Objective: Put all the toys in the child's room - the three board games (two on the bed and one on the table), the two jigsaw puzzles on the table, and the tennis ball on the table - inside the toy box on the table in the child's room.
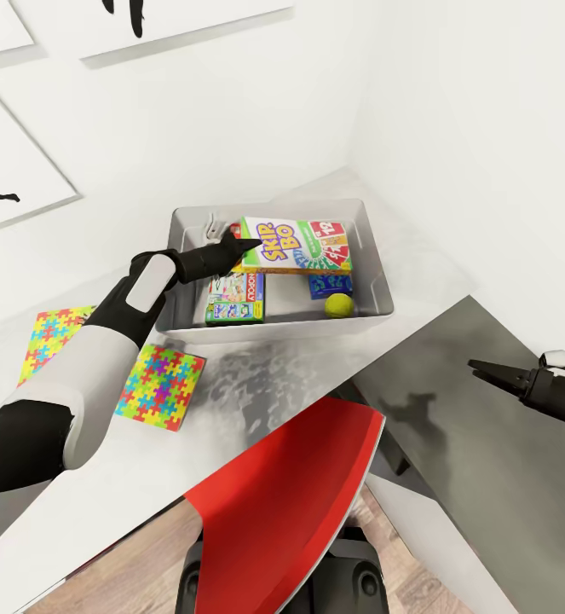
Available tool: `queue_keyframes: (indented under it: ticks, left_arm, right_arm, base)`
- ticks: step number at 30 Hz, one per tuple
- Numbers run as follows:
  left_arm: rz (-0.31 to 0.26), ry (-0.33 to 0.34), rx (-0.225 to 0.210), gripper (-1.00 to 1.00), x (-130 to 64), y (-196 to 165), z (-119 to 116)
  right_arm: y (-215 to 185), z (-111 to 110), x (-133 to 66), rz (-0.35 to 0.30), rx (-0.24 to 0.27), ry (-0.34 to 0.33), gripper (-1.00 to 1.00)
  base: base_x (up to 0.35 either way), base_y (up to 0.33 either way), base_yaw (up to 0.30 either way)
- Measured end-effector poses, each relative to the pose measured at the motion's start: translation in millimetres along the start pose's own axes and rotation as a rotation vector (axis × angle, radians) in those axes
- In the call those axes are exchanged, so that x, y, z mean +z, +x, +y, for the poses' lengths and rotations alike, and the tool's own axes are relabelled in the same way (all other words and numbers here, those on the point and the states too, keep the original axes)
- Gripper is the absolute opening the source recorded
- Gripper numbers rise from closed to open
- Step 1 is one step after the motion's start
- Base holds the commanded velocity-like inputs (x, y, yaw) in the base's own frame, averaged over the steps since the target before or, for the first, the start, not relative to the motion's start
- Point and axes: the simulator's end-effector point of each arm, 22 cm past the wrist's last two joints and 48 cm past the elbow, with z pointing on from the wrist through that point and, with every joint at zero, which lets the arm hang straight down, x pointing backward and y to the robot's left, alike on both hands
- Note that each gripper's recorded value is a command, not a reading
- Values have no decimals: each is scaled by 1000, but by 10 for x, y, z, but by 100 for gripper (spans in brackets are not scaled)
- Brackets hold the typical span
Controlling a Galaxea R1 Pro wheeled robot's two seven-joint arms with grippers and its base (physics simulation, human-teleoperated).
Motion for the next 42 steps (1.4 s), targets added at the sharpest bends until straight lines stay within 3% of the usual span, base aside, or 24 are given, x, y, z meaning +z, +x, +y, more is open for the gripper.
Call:
queue_keyframes:
  ticks: [19, 42]
  left_arm:
    - [-3, -2, 2, -100, 10, -24, -3]
    - [-6, 24, -62, -100, 78, 40, 106]
  right_arm:
    - [3, -3, 3, 1, 1, -1, 100]
    - [75, -123, 64, 17, 20, 11, 100]
  base:
    - [0, 0, 0]
    - [0, 0, 0]
